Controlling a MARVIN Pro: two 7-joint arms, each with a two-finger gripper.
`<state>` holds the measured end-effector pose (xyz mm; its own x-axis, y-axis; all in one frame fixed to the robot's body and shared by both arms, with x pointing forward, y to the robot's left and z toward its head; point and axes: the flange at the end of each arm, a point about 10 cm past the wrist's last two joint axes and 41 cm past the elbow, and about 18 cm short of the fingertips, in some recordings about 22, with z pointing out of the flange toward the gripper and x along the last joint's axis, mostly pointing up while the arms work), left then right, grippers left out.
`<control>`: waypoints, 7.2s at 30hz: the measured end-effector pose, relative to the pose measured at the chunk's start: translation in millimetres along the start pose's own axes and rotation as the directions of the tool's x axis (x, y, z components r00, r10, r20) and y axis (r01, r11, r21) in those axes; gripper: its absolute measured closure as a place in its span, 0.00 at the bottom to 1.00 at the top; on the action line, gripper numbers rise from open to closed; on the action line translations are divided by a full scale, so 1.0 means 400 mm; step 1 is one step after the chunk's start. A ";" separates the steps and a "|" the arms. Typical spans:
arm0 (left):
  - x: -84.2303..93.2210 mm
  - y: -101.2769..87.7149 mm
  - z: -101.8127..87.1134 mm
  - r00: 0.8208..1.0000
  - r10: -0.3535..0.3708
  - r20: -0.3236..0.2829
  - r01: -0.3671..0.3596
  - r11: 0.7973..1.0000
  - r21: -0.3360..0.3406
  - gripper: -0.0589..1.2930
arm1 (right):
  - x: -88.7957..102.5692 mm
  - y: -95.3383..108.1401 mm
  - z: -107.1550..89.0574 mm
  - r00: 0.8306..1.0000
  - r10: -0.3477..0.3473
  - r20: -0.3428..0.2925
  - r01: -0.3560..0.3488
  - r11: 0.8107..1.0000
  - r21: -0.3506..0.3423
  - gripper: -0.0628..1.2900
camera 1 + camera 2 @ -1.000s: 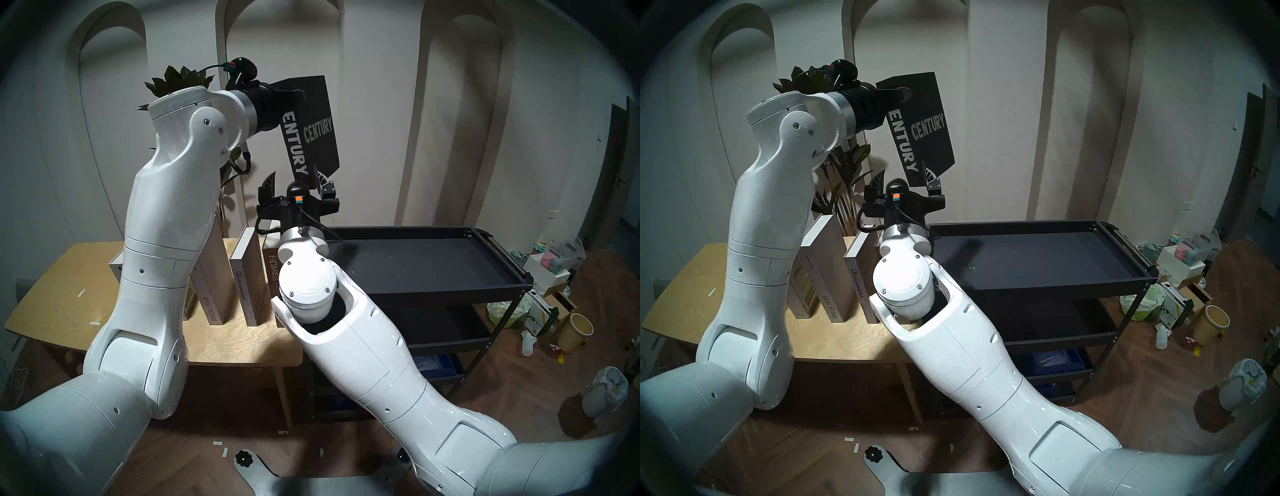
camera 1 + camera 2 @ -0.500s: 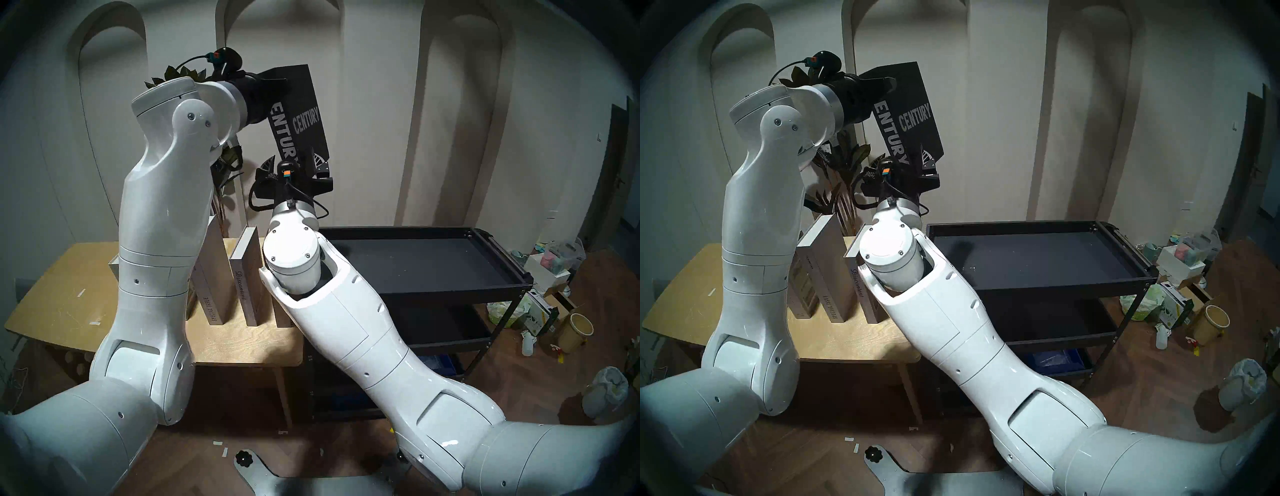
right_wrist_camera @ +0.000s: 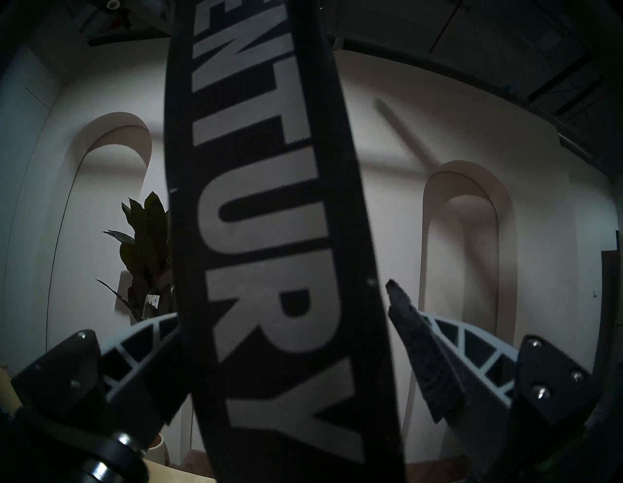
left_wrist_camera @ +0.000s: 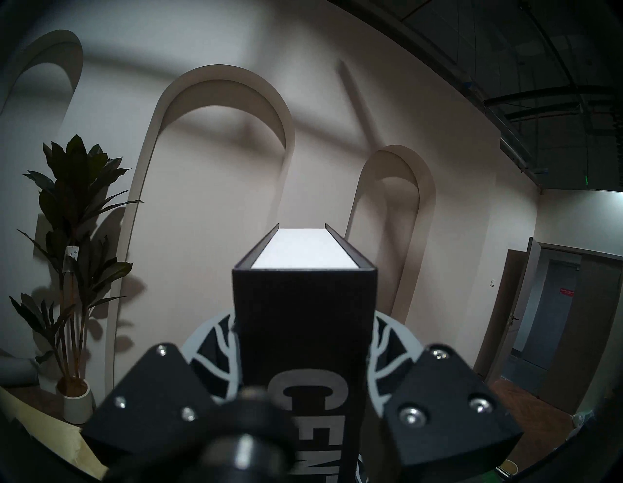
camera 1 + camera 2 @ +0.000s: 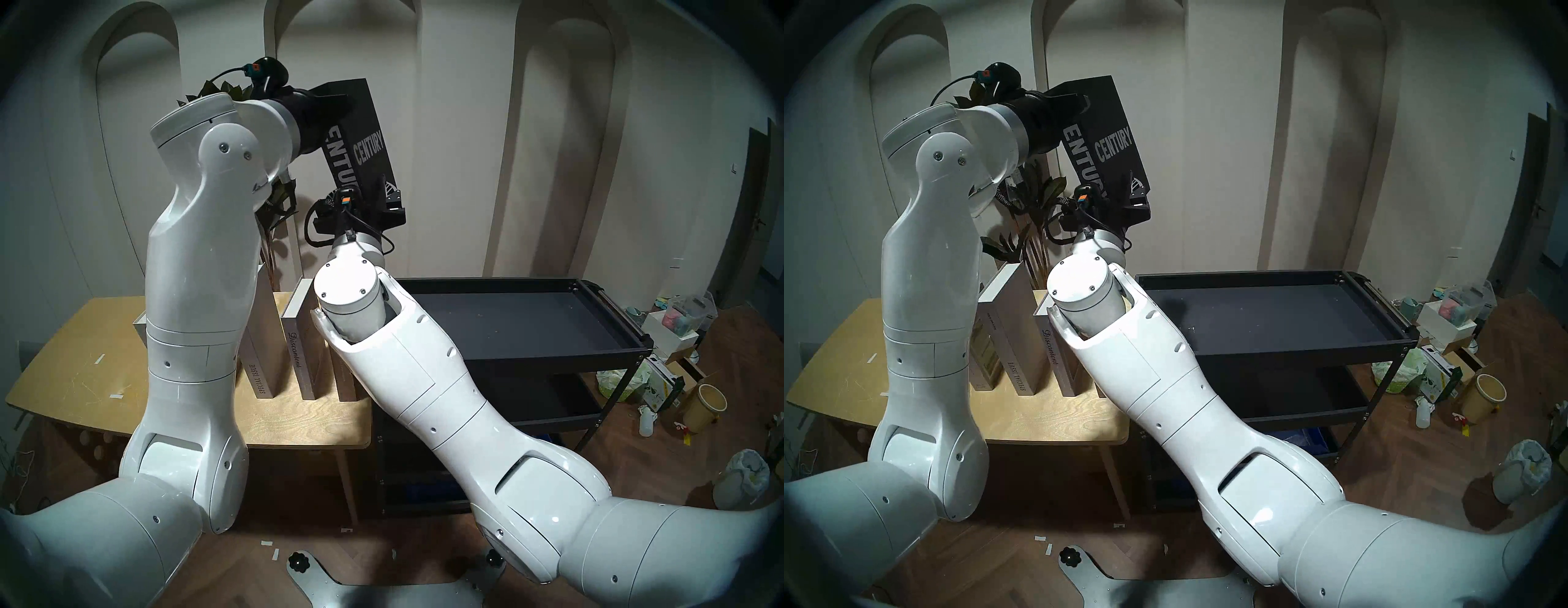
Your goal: Move the books from the display table onto the shelf, standing them upright with spines facing out and tallest at one end
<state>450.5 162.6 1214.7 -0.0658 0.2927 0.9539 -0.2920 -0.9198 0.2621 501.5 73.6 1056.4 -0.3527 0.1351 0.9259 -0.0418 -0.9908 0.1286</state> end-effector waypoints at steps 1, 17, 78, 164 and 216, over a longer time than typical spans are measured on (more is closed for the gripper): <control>-0.003 -0.001 -0.003 1.000 -0.002 0.002 0.002 1.000 0.006 0.62 | -0.001 -0.002 0.002 1.000 -0.002 0.001 0.002 1.000 -0.001 0.03; -0.045 0.029 -0.040 0.999 -0.001 0.036 -0.001 0.998 0.060 0.62 | -0.044 -0.050 0.008 0.999 -0.044 0.003 0.044 0.999 0.020 0.03; -0.052 0.026 -0.020 0.996 -0.039 0.086 0.017 0.970 0.242 0.62 | -0.038 -0.104 -0.004 0.989 0.039 -0.143 -0.023 0.993 0.114 0.37; 0.346 -0.187 -0.391 0.891 0.086 -0.447 0.157 0.863 0.481 0.01 | -0.129 0.588 0.290 0.981 -0.112 0.161 0.161 0.928 -0.337 0.40; -0.024 -0.433 -0.469 0.997 0.056 -0.059 0.006 0.672 0.740 0.01 | -0.161 0.882 0.165 0.928 -0.219 0.303 0.205 0.976 0.077 0.40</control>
<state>322.5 368.1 1132.8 -0.1383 0.2559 0.9567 0.5096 -0.8099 0.2904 571.2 -284.3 1065.5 -0.0347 0.3441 0.9383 -0.0409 -0.9385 0.3427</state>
